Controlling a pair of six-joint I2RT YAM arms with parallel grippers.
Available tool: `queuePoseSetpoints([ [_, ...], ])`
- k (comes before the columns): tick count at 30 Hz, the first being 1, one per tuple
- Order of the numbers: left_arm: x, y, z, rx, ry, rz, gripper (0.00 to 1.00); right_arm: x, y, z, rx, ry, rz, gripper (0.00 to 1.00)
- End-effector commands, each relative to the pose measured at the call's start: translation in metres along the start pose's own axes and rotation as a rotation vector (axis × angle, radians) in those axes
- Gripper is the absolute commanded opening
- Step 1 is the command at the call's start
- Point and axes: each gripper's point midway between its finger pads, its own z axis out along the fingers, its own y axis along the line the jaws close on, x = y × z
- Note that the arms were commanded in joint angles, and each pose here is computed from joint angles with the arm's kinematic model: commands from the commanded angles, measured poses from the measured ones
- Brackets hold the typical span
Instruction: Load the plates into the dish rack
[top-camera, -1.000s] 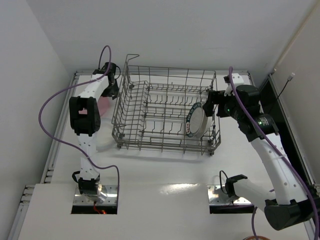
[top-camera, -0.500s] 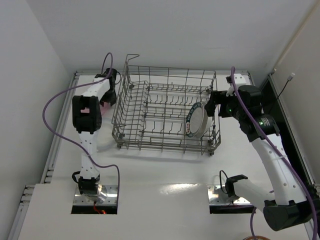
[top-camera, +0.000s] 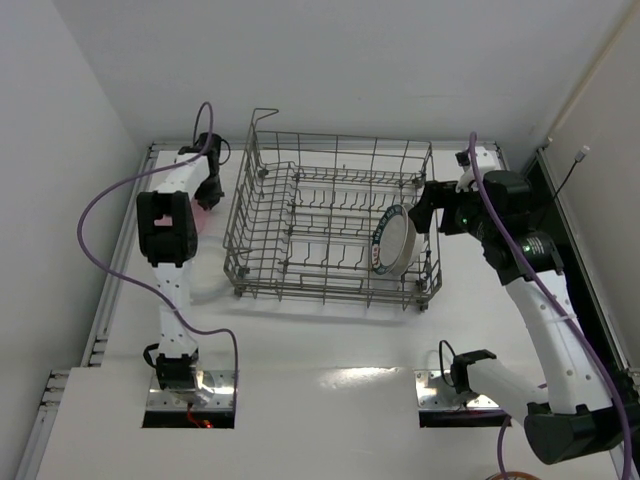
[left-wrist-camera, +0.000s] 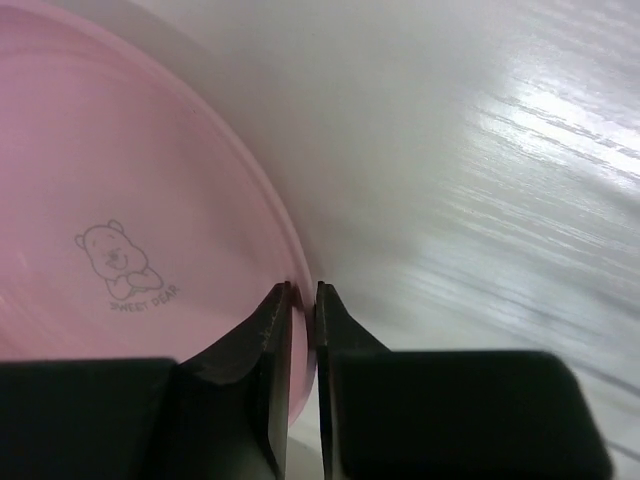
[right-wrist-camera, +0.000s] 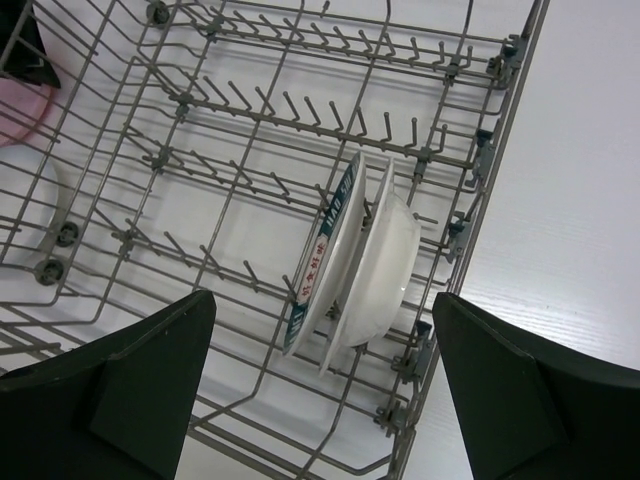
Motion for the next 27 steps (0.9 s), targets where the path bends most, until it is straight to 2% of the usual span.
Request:
queuePoseSetpoints([
  [1,-0.037,-0.011,-0.055,0.155,-0.104,-0.137,0.00,-0.020,0.013,-0.004,-0.075,-0.082,-0.008,0.89],
  [2,-0.050,-0.007,-0.070,0.160,-0.153,-0.151,0.00,-0.022,0.015,-0.004,-0.086,-0.091,-0.010,0.89],
  [3,-0.070,-0.004,-0.108,0.180,-0.238,-0.180,0.00,-0.022,0.018,-0.005,-0.100,-0.089,-0.002,0.89],
  [7,-0.118,0.015,-0.205,0.228,-0.458,-0.297,0.00,-0.022,0.019,-0.010,-0.101,-0.096,-0.003,0.89],
  [11,-0.137,0.017,-0.295,0.410,-0.606,-0.351,0.00,-0.034,0.019,-0.021,-0.099,-0.139,-0.009,0.89],
  [12,-0.135,0.005,-0.310,0.491,-0.618,-0.336,0.00,-0.033,0.020,-0.025,-0.099,-0.141,-0.009,0.89],
  [13,-0.134,0.010,-0.338,0.535,-0.662,-0.347,0.00,-0.033,0.020,-0.025,-0.099,-0.141,-0.009,0.89],
  [17,-0.119,-0.007,-0.390,0.687,-0.756,-0.355,0.00,-0.037,0.022,-0.033,-0.101,-0.159,-0.013,0.89],
  [18,-0.113,-0.005,-0.419,0.773,-0.827,-0.357,0.00,-0.037,0.022,-0.033,-0.101,-0.159,-0.013,0.89],
  [20,-0.094,-0.031,-0.452,0.949,-0.833,-0.325,0.00,-0.036,0.021,-0.035,-0.092,-0.160,-0.012,0.89],
  [21,-0.094,-0.038,-0.481,1.045,-0.890,-0.304,0.00,-0.040,0.021,-0.037,-0.094,-0.169,-0.014,0.89],
  [22,-0.082,-0.054,-0.505,1.141,-0.892,-0.263,0.00,-0.040,0.021,-0.037,-0.094,-0.169,-0.014,0.89],
  [23,-0.066,-0.073,-0.519,1.265,-0.833,-0.223,0.00,-0.040,0.021,-0.037,-0.094,-0.169,-0.014,0.89],
  [24,-0.055,-0.091,-0.548,1.392,-0.859,-0.168,0.00,-0.038,0.019,-0.037,-0.083,-0.160,-0.011,0.89],
  [27,-0.021,-0.117,-0.594,1.615,-0.827,-0.090,0.00,-0.042,0.013,-0.043,-0.036,-0.172,-0.008,0.89],
])
